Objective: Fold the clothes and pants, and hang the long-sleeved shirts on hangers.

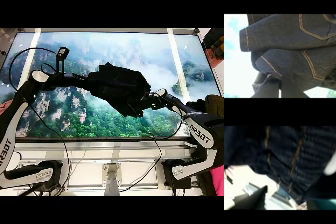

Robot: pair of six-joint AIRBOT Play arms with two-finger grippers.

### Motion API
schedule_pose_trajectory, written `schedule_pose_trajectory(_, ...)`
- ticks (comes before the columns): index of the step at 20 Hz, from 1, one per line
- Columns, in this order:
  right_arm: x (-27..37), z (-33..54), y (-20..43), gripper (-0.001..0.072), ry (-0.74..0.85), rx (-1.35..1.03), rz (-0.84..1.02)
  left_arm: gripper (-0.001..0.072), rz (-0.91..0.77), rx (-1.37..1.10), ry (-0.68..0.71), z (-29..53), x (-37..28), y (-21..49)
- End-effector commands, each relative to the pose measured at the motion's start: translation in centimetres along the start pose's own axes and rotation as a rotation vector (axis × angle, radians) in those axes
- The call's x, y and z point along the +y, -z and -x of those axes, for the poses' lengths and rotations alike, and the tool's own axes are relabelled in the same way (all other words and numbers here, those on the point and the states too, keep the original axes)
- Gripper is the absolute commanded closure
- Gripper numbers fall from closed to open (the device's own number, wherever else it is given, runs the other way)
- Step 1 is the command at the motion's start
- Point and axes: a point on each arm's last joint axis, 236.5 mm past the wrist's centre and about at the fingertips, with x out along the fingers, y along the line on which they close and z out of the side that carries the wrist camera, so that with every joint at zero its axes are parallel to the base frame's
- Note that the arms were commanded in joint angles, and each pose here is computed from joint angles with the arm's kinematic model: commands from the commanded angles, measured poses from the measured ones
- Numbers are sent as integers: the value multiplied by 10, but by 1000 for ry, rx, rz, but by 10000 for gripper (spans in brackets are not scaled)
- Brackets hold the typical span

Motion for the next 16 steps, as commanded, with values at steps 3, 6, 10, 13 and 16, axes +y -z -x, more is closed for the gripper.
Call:
schedule_pose_trajectory(3, 14, 3, 3, 690, -51, 6, 27, 699, -2, 5, -2, 0, 1, 1)
schedule_pose_trajectory(6, 50, 33, 24, 691, -128, 8, 151, 699, -2, -2, -51, -1, 20, 2)
schedule_pose_trajectory(10, 115, 123, 19, 691, -272, -216, 287, 700, 74, -115, -252, 27, 81, -22)
schedule_pose_trajectory(13, 149, 191, -2, 691, -350, -425, 342, 700, 111, -159, -274, 47, 86, -33)
schedule_pose_trajectory(16, 159, 202, -5, 691, -361, -454, 363, 700, 104, -187, -244, 50, 68, -44)
